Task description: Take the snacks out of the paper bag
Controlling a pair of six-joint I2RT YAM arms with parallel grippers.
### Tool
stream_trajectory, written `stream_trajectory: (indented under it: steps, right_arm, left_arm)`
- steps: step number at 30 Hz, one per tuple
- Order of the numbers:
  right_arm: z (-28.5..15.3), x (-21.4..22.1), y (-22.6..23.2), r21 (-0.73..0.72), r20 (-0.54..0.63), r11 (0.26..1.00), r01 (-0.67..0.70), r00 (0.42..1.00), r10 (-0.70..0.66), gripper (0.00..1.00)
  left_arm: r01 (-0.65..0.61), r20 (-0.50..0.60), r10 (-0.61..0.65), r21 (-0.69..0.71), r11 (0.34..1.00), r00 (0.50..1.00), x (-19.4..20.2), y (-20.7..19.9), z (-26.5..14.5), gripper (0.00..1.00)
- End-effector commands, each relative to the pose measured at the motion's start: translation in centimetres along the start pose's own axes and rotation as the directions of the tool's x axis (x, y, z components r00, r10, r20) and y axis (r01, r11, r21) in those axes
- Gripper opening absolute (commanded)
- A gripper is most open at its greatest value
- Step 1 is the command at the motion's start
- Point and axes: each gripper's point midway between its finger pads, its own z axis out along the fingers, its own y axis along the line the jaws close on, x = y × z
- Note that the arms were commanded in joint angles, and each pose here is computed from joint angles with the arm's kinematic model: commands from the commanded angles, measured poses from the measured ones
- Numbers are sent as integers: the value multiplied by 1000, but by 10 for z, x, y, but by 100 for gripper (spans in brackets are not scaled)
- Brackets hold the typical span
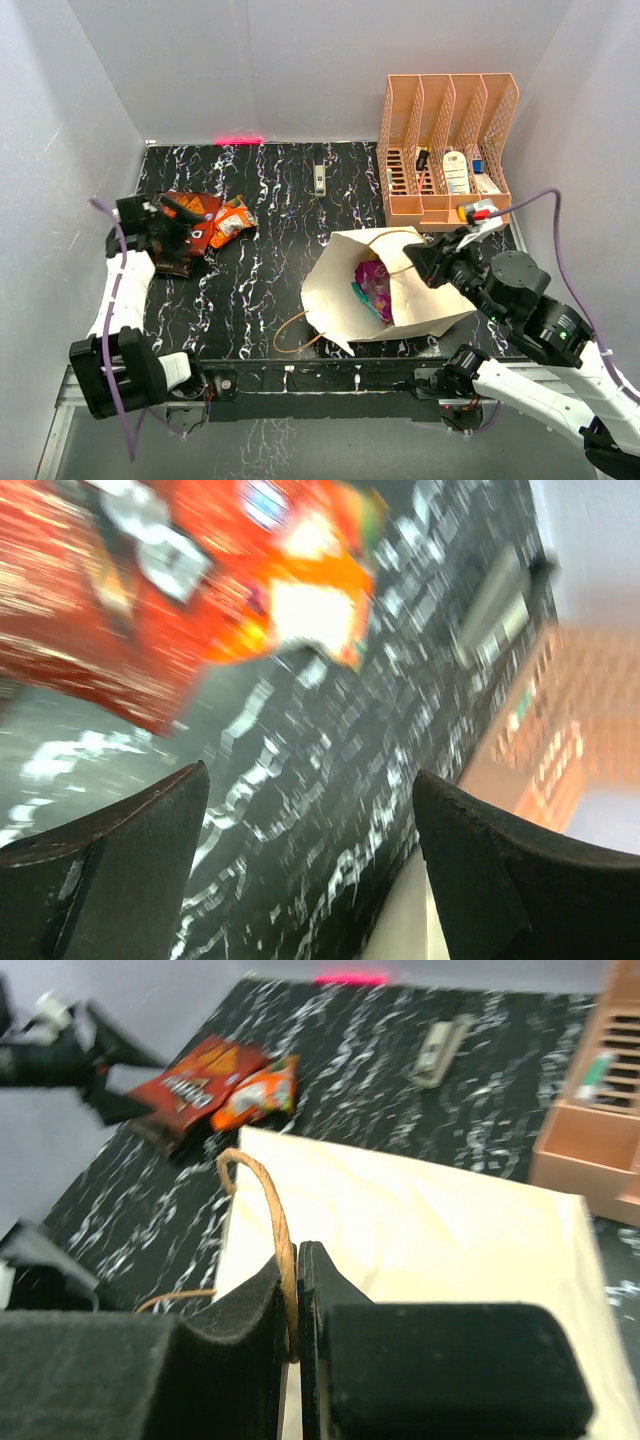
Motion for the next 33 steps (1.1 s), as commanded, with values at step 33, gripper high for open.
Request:
stream_trajectory:
  steps: [33]
  right_arm:
    - [56,82,21,-108,-217,994,-11,976,-13,7]
  left_arm:
    - [-201,-238,496,707,678,835,190,-66,-127,98]
